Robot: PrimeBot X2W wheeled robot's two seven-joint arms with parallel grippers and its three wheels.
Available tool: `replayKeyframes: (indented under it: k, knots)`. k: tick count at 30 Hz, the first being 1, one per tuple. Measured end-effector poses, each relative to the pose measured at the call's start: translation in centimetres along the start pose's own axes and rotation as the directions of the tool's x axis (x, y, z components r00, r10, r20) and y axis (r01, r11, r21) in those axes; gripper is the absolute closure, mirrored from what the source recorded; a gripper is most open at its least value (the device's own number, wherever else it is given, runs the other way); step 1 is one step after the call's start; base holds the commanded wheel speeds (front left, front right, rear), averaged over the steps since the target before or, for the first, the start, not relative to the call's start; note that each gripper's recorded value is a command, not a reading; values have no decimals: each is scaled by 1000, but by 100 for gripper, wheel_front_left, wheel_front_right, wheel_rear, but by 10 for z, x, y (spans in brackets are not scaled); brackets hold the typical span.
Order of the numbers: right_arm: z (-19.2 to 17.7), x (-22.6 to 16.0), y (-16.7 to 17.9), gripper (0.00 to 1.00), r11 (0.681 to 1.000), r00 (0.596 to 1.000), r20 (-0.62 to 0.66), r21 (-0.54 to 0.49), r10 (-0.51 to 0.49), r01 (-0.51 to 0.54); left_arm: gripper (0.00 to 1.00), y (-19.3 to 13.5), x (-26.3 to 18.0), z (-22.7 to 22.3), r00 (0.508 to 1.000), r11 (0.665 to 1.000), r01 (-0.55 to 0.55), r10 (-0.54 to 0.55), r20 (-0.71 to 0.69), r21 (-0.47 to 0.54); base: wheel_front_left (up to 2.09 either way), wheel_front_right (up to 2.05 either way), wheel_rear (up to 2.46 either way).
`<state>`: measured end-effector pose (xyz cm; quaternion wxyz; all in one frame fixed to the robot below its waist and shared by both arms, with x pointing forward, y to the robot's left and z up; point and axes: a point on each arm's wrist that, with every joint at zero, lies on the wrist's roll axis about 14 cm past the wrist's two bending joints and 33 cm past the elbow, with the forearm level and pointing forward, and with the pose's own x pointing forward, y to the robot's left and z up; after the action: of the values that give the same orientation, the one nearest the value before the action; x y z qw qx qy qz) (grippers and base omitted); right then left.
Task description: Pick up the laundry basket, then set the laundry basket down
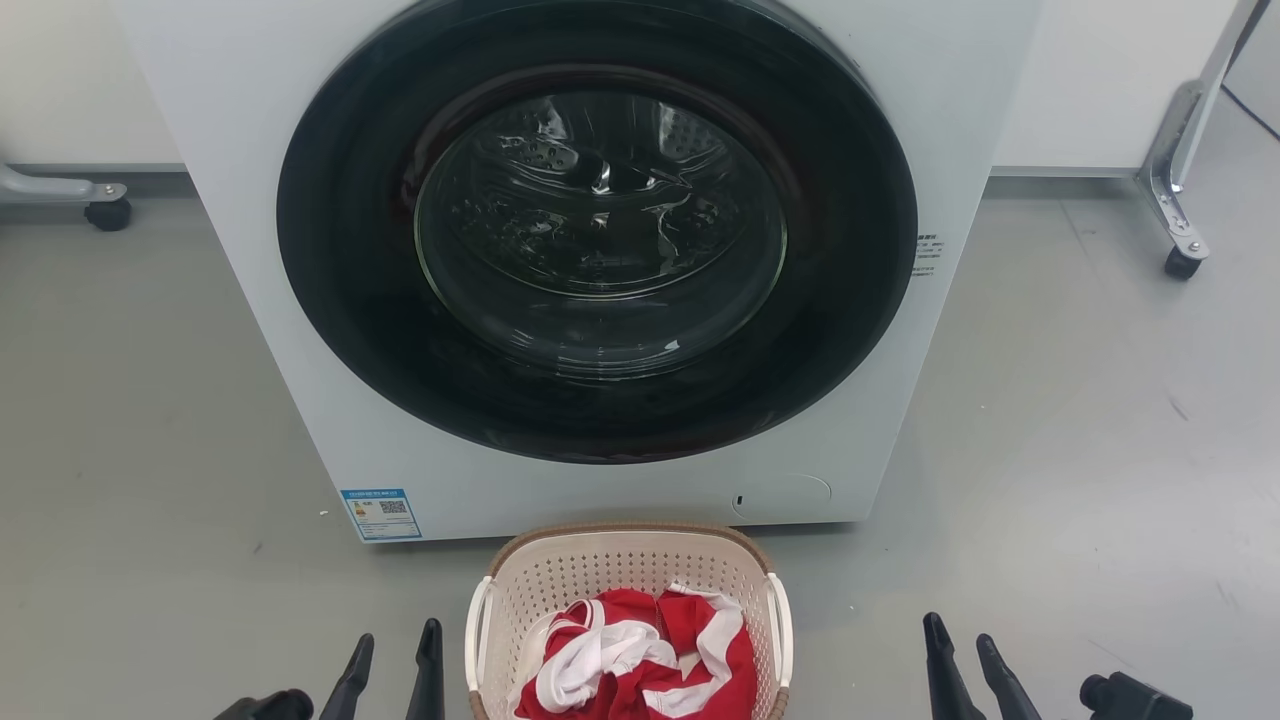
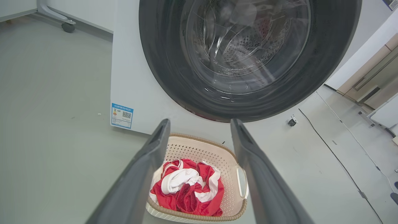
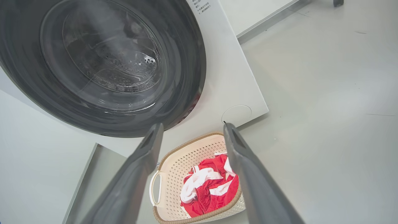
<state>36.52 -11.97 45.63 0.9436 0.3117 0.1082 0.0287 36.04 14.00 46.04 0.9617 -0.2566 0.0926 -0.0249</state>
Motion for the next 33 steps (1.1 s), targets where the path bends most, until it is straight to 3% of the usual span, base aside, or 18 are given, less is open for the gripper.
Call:
replayKeyframes:
  k: [16,33]
  knots:
    - [-4,-4,18,0,971,998,32,-235,59,-50,0,-7,-7,-3,999,967,20,-30,36,254,0,0,0]
    - [-8,-10,42,0,877,985,69,-469,156,-106,0,-23,-12,-1,992,891,38,-89,92,451,0,0,0]
